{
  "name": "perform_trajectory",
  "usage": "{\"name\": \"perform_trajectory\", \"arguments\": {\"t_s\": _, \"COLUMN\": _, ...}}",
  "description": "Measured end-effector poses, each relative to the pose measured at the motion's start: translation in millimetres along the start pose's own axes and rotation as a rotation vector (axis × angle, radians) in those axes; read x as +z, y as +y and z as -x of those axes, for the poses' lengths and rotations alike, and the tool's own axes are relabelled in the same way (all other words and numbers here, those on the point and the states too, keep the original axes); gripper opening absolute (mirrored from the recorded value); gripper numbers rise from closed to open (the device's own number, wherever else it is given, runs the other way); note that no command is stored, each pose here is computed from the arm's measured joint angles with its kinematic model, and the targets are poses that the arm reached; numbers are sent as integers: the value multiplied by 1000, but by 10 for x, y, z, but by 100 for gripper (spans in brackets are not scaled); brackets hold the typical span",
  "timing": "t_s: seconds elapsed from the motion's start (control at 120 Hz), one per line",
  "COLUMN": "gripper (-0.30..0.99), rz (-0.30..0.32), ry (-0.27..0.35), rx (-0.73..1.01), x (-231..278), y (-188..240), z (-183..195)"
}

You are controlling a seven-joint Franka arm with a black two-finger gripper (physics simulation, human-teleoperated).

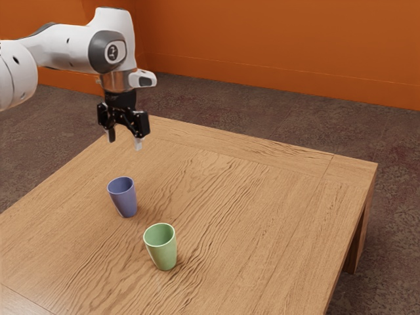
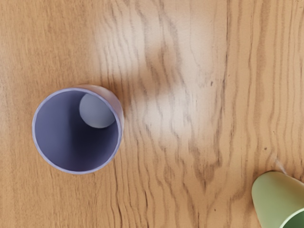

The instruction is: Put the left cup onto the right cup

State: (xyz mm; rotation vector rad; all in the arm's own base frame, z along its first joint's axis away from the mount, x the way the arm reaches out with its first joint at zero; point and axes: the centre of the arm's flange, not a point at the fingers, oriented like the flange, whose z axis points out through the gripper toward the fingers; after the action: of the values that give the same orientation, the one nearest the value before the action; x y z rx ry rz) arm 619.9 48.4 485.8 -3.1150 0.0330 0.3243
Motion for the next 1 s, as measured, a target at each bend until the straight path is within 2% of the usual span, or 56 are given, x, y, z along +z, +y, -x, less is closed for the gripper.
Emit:
{"name": "perform_trajectory", "arguments": {"t_s": 0.117, "gripper": 69, "rz": 8, "ry": -12, "rx": 5, "x": 203, "y": 81, "z": 65}}
{"name": "perform_trajectory", "arguments": {"t_s": 0.408, "gripper": 69, "rz": 27, "ry": 9, "rx": -20, "x": 708, "y": 20, "z": 311}}
{"name": "perform_trajectory", "arguments": {"t_s": 0.767, "gripper": 69, "rz": -6, "ry": 138, "rx": -42, "x": 925, "y": -13, "z": 38}}
{"name": "perform_trajectory", "arguments": {"t_s": 1.0, "gripper": 69, "rz": -16, "ry": 149, "rx": -51, "x": 1181, "y": 10, "z": -134}}
